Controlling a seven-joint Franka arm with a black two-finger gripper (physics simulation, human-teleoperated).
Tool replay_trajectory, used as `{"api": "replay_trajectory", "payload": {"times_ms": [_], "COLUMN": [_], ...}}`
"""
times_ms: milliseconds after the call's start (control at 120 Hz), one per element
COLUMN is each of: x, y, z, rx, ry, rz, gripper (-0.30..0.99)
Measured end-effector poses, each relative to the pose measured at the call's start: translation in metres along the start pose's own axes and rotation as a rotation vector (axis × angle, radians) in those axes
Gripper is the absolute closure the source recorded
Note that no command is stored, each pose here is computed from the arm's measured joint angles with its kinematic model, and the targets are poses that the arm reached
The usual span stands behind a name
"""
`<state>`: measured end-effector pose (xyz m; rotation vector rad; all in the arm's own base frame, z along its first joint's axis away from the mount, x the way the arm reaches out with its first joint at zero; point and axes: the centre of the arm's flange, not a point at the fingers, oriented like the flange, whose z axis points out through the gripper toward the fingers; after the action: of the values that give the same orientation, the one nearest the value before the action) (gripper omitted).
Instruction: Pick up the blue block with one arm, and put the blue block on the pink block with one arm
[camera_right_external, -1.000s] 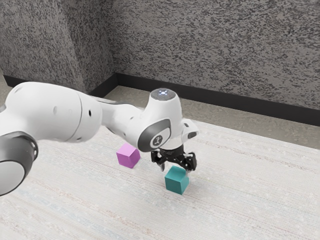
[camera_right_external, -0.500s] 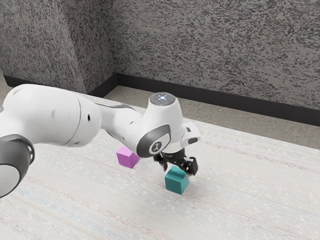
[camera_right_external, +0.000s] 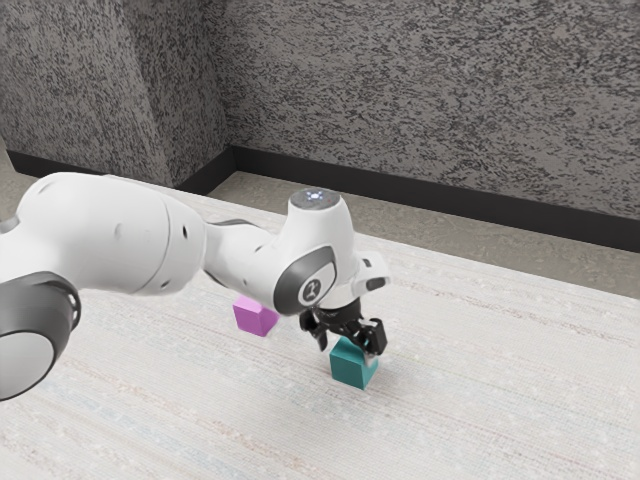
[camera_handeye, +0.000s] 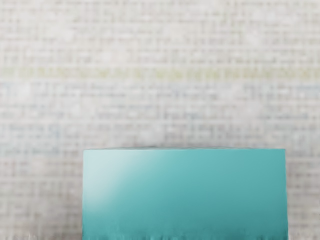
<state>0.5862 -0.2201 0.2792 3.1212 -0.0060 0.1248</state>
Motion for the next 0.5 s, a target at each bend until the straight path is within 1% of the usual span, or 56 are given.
{"api": "replay_trajectory", "payload": {"times_ms": [100,242,392,500], "x": [-0.001,0.014,0.014,0.013], "y": [-0.002,0.000,-0.005,-0.003], "z": [0.000,-0.005,0.008,0.010], "rx": [-0.003,-0.004,0.000,-0.004], "ry": [-0.024,-0.013,-0.038,-0.043], "rz": [-0.009,-0.008,-0.020,-0.018], "gripper": [0.02,0.02,0.02,0.02]}}
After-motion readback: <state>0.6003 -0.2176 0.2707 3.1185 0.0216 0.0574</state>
